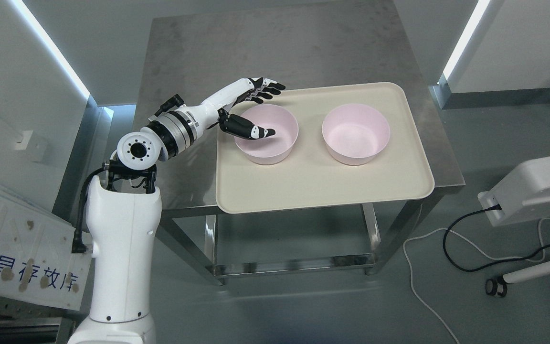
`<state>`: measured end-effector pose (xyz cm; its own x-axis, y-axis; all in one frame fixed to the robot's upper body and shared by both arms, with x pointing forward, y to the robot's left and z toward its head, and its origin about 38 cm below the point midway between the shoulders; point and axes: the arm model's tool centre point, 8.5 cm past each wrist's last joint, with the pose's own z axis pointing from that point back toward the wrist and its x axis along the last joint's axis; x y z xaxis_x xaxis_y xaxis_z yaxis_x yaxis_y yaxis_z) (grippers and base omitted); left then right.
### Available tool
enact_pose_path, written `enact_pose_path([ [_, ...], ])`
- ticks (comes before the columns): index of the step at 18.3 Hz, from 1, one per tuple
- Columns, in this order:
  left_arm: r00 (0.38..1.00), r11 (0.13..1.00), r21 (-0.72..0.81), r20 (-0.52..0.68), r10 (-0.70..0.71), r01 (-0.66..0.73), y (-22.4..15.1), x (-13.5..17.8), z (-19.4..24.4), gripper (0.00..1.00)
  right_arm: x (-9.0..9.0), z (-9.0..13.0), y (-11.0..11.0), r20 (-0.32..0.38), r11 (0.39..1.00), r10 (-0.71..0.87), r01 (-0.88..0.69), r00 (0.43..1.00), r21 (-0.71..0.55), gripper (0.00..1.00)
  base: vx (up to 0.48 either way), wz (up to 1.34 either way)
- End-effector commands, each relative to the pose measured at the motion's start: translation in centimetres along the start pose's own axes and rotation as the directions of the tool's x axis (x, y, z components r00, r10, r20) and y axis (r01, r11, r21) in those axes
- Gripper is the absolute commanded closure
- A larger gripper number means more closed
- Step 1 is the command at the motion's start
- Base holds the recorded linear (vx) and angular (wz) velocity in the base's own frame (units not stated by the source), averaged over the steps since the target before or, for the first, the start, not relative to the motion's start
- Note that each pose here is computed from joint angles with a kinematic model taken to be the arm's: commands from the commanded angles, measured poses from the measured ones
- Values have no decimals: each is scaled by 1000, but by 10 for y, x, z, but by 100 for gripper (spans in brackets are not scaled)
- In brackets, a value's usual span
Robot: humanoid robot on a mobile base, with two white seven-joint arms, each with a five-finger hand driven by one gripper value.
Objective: Stack pink IKEA bowls on left shelf middle
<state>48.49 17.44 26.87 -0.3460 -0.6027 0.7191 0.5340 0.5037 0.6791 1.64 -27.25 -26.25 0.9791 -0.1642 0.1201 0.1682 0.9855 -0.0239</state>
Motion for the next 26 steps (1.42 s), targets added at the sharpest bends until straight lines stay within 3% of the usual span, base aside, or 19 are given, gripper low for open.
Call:
enact_pose_path([
  [1,995,998,-4,-83,-61,61,8,-16,11,35,2,1,-11,4,1000,3,-3,1000,-14,0,0,0],
  [5,991,997,-30,-112,-80,77,6,-23,11,49,2,1,-11,4,1000,3,-3,1000,-14,0,0,0],
  [12,955,966,-130,-168,-245,225,-6,-17,-14,63,2,1,-11,4,1000,3,-3,1000,-16,0,0,1],
  [23,940,930,-171,-43,-337,326,-24,-16,-35,97,2,1,-11,4,1000,3,-3,1000,-14,0,1,5],
  [26,957,952,-94,9,-291,290,-1,10,-39,99,2,1,-11,4,1000,3,-3,1000,-16,0,1,22],
])
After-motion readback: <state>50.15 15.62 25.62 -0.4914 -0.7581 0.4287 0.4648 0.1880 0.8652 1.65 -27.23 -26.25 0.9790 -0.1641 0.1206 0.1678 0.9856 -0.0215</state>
